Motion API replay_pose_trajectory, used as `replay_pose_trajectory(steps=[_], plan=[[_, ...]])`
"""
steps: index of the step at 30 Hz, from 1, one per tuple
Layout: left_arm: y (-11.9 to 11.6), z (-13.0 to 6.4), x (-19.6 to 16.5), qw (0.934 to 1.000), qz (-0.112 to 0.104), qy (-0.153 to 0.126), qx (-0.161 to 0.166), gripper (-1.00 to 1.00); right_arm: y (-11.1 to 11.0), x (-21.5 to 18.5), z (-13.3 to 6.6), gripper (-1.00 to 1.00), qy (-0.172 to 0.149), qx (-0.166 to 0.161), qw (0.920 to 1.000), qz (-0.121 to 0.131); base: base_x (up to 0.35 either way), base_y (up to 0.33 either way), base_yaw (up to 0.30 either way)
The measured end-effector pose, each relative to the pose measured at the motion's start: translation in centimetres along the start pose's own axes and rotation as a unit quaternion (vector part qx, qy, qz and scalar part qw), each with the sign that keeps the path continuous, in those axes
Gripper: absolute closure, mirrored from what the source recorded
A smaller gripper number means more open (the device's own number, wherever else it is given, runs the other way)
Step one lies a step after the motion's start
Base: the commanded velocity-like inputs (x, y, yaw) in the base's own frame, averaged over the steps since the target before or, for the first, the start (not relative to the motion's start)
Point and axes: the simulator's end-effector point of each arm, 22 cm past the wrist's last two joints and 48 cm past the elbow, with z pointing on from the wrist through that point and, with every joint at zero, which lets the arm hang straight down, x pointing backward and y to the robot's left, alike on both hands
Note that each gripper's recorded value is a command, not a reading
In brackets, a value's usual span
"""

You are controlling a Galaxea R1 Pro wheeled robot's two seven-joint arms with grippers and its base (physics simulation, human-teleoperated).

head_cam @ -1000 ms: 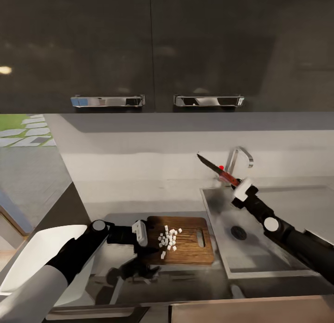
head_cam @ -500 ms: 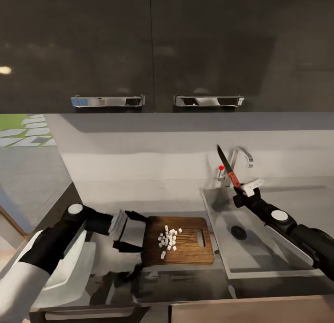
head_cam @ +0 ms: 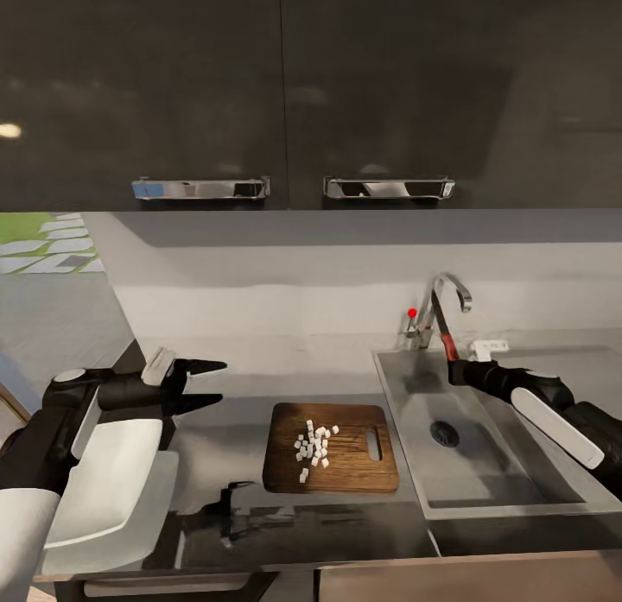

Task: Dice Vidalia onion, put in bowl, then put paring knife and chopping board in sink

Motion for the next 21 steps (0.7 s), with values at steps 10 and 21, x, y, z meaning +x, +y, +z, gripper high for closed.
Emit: replay_pose_trajectory(steps=[10,21], plan=[[-0.5,1.3,-0.4,0.9998,-0.005,-0.016,0.011,-1.0,3.9,3.0,0.3,1.0,0.019,-0.035,0.9985,-0.039,0.0,0.0,0.0],[1.7,-2.4,-4.0,0.9895,-0.081,-0.114,-0.036,-1.0,4.1,7.4,0.1,1.0,0.057,-0.039,0.994,-0.085,0.0,0.0,0.0]])
